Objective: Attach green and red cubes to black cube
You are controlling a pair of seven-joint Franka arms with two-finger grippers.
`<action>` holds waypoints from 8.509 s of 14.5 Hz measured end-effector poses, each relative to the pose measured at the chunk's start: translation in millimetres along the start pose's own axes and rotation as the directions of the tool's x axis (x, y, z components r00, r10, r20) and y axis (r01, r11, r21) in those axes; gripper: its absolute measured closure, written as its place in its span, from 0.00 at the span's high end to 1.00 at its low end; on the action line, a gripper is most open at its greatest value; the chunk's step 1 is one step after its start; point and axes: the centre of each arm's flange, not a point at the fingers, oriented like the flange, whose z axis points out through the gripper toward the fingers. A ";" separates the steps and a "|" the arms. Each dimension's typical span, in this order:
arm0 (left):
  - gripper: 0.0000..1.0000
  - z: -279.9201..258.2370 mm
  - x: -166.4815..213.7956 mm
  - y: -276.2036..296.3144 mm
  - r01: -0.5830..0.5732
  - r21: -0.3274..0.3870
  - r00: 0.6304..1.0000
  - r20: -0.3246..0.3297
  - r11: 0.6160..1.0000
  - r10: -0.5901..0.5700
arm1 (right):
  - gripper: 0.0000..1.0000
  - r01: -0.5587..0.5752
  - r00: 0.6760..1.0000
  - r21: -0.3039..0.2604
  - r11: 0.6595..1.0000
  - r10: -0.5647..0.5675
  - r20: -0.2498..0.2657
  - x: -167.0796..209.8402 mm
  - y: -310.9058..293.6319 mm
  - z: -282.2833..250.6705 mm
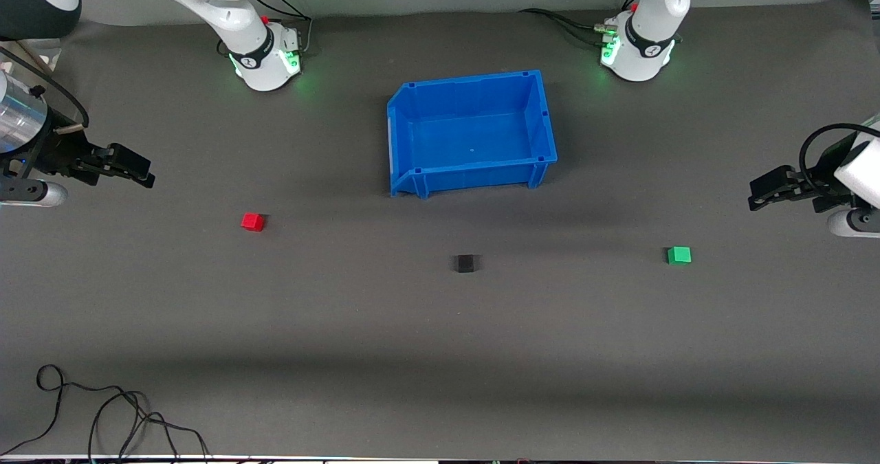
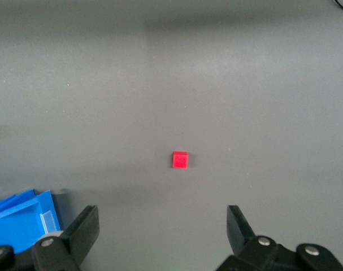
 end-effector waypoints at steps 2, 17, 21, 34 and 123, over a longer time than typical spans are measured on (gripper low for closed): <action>1.00 -0.1 0.0 0.0 0.000 0.000 1.000 0.000 1.000 0.000 | 1.00 0.001 1.000 -0.001 1.000 -0.001 0.009 -0.5 0.1 2.9; 1.00 21.8 -6.3 -20.5 0.726 0.038 0.679 0.111 0.686 -0.725 | 1.00 -0.402 0.907 -0.063 0.914 0.406 0.108 3.5 1.3 76.3; 1.00 43.0 -1.8 -58.3 0.944 0.050 0.309 0.220 0.327 -0.925 | 1.00 -0.478 0.871 -0.058 0.876 0.482 0.093 17.2 0.8 109.7; 1.00 227.7 -7.6 -119.0 0.999 -0.016 -0.028 0.445 -0.039 -0.895 | 0.97 -0.882 0.394 -0.248 0.400 0.916 0.073 30.5 -5.9 252.6; 1.00 414.8 -0.5 333.6 0.989 -0.066 -0.087 0.478 -0.135 -0.874 | 0.81 -0.994 0.093 0.074 0.084 0.988 0.125 15.6 -441.1 407.8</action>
